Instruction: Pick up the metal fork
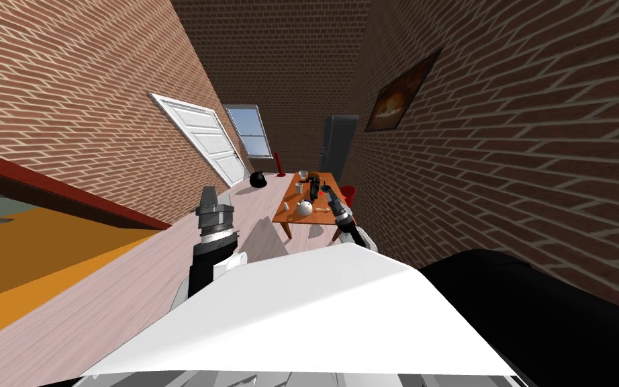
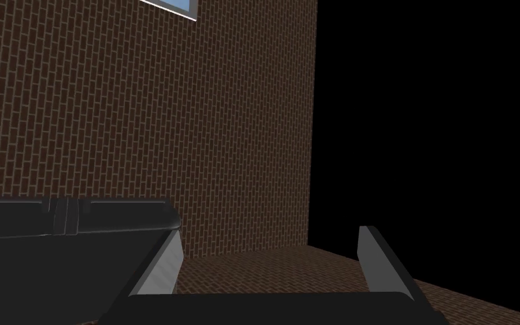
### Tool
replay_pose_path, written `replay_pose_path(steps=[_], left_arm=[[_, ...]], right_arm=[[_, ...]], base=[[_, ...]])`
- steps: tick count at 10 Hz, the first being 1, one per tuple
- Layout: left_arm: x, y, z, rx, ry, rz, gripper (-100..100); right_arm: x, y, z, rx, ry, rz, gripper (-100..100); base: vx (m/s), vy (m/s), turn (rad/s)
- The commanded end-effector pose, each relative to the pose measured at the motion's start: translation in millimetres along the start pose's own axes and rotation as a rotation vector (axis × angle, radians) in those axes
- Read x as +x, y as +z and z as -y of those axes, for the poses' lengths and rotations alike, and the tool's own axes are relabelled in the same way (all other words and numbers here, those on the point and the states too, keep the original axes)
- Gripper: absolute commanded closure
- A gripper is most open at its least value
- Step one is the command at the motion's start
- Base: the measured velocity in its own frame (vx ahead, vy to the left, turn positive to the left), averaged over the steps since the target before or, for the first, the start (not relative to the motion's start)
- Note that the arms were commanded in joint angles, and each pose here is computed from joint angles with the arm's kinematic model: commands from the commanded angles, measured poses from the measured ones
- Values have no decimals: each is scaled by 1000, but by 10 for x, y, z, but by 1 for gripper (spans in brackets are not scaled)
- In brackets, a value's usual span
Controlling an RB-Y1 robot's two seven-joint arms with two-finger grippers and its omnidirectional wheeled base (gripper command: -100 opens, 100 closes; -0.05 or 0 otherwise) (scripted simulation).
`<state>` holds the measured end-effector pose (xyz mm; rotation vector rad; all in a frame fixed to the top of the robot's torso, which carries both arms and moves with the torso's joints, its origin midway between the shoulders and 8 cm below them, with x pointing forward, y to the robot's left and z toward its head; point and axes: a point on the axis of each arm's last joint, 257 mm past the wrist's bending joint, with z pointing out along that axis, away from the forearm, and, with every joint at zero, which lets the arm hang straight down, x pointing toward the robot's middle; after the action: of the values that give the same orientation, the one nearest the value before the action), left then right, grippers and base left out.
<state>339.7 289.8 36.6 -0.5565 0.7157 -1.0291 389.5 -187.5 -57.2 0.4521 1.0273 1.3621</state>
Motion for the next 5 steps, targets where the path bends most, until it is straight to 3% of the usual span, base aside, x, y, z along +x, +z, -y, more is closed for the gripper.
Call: replay_pose_path(steps=[1, 3, 4, 5], left_arm=[[0, 0, 0, 0, 0, 0, 0], [0, 0, 0, 0, 0, 0, 0], [0, 0, 0, 0, 0, 0, 0], [0, 0, 0, 0, 0, 0, 0]], right_arm=[[197, -78, 209, 40, -23, -80, -100], [322, -181, 449, 88, -57, -156, -100], [321, -189, 453, 89, -61, -162, -100], [428, -265, 612, 118, -90, -225, -100]], base=[[-118, 79, 224], [-74, 63, 74], [-49, 43, 60], [-50, 49, 148]])
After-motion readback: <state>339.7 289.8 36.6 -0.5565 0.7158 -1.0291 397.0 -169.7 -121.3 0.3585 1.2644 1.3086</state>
